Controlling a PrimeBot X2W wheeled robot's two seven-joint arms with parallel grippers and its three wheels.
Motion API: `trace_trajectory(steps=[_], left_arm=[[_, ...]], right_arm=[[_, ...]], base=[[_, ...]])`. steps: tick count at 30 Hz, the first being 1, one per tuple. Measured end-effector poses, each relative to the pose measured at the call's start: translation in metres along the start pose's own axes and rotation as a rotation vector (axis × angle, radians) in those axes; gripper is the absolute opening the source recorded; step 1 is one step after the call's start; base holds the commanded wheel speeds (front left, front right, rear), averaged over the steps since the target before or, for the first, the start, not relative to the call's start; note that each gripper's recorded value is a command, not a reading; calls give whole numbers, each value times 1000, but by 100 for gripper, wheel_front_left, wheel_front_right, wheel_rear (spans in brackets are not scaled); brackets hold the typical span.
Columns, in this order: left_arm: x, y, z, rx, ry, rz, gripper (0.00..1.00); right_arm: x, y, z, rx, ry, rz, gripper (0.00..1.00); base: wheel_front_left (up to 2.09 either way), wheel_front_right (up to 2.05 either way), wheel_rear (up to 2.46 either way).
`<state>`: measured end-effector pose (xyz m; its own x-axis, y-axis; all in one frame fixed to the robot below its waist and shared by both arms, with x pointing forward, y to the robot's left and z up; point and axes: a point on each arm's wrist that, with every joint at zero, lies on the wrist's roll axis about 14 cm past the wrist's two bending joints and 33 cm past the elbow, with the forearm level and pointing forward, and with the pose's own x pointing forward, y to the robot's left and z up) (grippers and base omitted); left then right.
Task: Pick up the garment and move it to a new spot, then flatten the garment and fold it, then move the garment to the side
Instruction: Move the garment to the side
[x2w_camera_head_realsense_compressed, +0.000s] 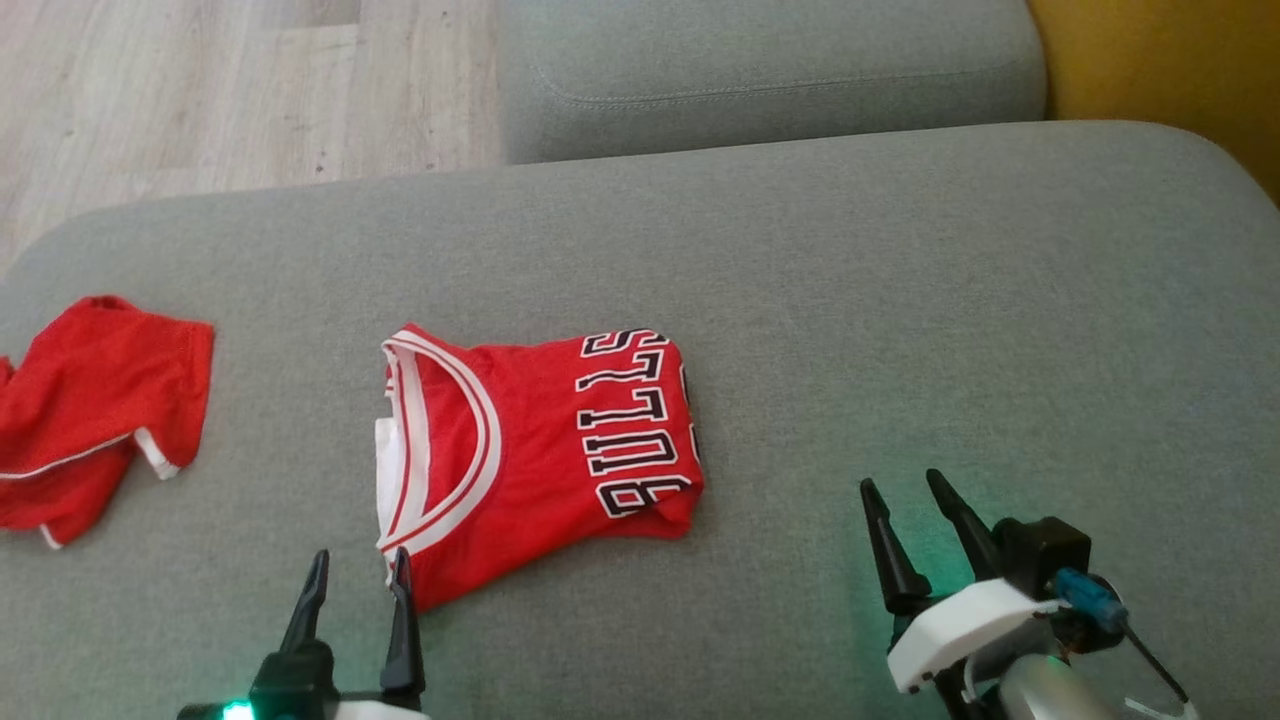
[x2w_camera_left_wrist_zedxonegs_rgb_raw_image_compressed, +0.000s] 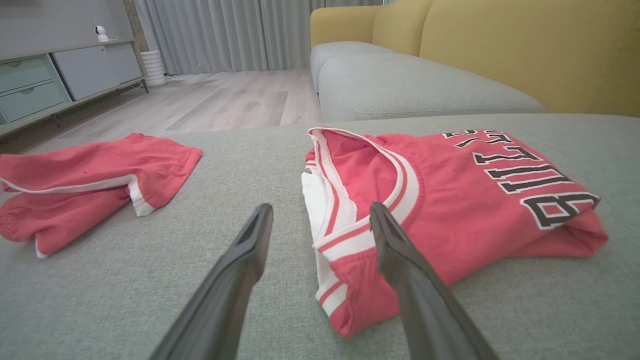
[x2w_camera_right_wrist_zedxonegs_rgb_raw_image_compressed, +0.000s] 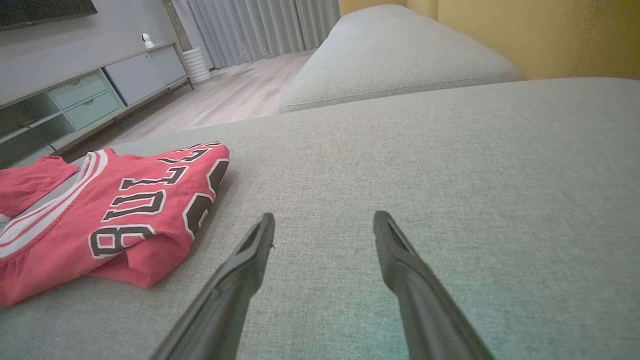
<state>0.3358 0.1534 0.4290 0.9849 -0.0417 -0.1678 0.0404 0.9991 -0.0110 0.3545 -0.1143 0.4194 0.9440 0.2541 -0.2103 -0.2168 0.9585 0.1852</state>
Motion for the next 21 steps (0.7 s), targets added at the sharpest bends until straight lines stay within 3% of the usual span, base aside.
trace_trajectory(steps=[8,16,21], left_arm=[[-6,-5,-6,-7,18,-22,100],[-3,-4,-1,-12,6,-27,100],[-10,10,-8,-16,29,26,100]], right_arm=[[15,35,-10,4,45,112,100],[69,76,15,-7,29,250,100],[89,89,-11,12,132,282,100]], base=[[0,0,0],[0,0,0],[0,0,0]])
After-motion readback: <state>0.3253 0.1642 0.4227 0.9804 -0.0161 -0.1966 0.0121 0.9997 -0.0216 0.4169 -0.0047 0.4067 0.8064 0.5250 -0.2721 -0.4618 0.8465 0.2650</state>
